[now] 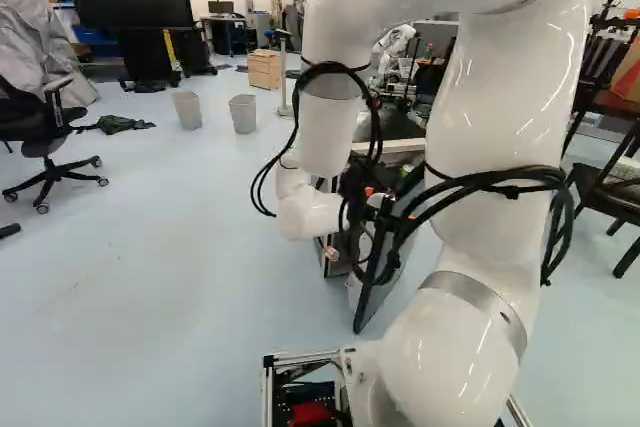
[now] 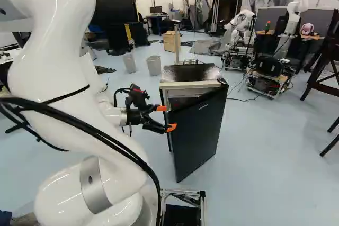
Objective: Grab a drink from the fridge
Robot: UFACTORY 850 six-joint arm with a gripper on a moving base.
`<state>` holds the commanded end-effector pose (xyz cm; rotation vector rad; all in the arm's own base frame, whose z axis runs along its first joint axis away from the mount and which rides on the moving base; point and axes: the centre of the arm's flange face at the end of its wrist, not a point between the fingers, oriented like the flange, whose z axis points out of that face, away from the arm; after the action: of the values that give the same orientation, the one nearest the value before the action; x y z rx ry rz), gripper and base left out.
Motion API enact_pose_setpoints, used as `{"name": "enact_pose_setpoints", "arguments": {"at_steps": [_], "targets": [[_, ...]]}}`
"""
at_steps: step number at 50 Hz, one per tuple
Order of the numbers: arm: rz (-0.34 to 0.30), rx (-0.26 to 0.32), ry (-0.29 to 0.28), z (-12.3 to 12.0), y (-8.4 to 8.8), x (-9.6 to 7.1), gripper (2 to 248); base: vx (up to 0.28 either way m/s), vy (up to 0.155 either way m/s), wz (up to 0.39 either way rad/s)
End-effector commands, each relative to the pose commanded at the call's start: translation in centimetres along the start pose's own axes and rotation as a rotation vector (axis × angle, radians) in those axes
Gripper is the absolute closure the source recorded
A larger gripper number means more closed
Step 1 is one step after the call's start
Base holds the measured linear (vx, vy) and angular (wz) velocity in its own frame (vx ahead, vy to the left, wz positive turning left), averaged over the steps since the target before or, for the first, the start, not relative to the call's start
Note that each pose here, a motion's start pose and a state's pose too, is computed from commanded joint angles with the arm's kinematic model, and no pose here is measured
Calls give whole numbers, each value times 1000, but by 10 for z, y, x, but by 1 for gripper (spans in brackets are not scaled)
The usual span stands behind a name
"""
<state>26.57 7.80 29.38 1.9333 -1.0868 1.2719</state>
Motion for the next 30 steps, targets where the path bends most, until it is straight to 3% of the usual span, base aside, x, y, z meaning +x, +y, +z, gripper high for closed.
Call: {"name": "enact_pose_setpoints", "arguments": {"at_steps": [30], "targets": [[-3,-104,42,12,42,5,3,0,0,0]]}}
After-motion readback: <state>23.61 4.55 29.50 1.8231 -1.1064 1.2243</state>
